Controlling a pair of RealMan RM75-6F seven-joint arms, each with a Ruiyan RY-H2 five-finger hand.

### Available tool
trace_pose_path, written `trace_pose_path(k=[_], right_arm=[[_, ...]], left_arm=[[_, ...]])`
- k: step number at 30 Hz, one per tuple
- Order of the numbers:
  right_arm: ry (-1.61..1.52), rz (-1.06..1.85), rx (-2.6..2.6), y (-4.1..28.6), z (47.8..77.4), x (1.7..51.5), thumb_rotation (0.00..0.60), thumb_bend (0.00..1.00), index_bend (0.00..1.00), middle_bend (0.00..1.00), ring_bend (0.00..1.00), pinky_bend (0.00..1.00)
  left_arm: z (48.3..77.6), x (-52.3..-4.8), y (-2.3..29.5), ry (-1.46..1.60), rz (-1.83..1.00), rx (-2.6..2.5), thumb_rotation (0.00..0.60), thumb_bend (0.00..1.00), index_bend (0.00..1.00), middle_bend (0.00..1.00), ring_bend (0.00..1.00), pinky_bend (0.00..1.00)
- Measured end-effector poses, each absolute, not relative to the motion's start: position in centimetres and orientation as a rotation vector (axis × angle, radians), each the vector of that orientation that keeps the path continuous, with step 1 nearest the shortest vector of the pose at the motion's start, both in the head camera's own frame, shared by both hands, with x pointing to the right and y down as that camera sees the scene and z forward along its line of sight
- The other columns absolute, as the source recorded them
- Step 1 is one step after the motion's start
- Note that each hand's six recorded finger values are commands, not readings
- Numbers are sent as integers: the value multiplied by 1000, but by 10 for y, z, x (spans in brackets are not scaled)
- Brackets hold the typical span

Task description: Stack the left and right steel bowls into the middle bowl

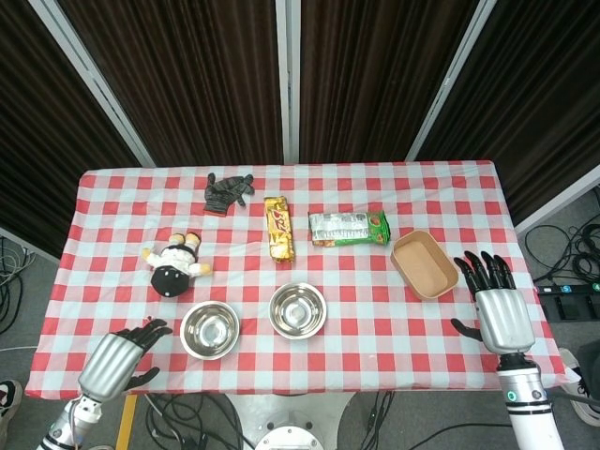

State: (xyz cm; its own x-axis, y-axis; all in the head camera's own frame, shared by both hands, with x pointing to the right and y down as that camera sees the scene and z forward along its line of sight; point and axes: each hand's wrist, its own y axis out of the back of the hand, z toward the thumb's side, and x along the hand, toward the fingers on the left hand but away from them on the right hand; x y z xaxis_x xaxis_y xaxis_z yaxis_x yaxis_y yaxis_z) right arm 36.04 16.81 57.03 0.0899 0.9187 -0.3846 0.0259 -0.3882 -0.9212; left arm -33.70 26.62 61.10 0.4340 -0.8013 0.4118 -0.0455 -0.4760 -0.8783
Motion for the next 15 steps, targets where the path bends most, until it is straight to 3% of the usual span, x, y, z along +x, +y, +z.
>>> trace_pose_path(k=[15], right_arm=[[-922,1442,-1566,163,576,351,600,0,113,76,0,46]], left_arm=[[647,-296,261,478,-926,-1923,600,232,413,426,624,783]])
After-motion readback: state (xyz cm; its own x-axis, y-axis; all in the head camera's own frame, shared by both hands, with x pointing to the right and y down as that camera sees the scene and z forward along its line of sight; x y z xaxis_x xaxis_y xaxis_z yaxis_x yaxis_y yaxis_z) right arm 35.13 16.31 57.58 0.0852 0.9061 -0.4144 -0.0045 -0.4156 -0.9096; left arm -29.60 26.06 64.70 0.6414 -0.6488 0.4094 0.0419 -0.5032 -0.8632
